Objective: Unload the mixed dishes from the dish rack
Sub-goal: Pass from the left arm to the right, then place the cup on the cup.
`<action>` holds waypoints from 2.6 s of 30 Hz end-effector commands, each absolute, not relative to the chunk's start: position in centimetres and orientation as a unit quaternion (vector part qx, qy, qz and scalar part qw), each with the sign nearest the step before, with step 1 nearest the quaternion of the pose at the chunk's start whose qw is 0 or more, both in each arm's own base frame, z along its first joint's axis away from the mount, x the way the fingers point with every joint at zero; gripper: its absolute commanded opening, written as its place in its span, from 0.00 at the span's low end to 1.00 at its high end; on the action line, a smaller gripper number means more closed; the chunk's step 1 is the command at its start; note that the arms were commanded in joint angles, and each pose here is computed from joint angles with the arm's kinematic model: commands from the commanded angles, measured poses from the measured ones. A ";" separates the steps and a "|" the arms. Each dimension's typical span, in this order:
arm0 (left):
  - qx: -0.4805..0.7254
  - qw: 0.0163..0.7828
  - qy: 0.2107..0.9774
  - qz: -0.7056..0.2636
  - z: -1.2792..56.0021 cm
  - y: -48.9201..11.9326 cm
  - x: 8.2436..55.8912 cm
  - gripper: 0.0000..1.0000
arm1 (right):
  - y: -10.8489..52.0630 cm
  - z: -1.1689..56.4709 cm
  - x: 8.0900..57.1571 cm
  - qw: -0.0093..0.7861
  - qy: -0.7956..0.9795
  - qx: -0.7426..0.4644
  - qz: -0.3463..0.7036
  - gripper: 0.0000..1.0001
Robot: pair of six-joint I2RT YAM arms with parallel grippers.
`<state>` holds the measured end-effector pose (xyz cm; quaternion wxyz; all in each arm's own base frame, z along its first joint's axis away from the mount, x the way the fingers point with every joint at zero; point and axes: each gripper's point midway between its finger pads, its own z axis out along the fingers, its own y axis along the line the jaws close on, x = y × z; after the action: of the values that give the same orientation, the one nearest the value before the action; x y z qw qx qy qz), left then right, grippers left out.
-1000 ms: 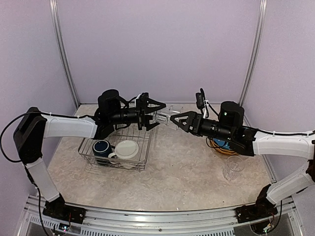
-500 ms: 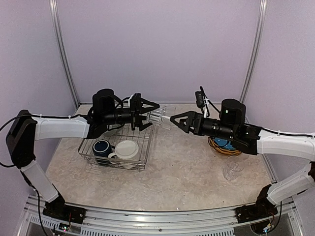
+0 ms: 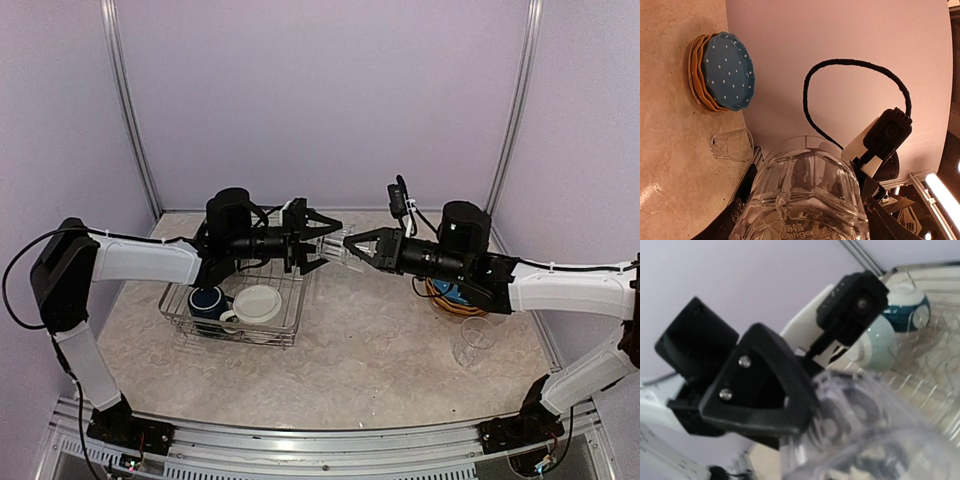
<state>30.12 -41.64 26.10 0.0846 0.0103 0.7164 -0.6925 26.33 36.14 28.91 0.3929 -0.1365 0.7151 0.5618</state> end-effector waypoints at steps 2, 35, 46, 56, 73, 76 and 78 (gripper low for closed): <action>0.030 0.101 0.701 -0.706 27.9 -41.8 30.2 0.48 | 35.2 30.3 26.1 0.417 0.702 -0.129 0.562 0.00; 0.067 0.182 0.811 -0.553 25.3 -38.3 31.1 0.99 | 11.4 20.2 15.5 0.219 0.971 0.005 0.094 0.00; 0.066 0.179 0.819 -0.541 25.3 -38.0 30.1 0.99 | 12.2 19.8 18.6 0.267 0.961 0.006 0.075 0.00; 0.062 0.192 0.824 -0.530 25.5 -36.8 29.1 0.99 | 12.1 15.9 18.0 0.203 0.979 -0.016 0.022 0.00; 0.060 0.173 0.823 -0.538 25.0 -37.3 29.0 0.99 | 11.8 13.6 19.3 0.198 0.980 -0.024 -0.005 0.25; 0.057 0.185 0.828 -0.526 24.9 -36.7 29.1 0.99 | 11.8 14.0 19.6 0.205 0.978 -0.027 -0.008 0.40; 0.054 0.190 0.835 -0.514 24.8 -36.1 29.3 0.99 | 12.5 14.9 20.0 0.217 0.976 -0.032 0.011 0.48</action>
<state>29.44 -37.23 25.31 0.1819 0.0564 0.8217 -0.5371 19.01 12.04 13.49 0.1928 -0.0305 0.9808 -0.0022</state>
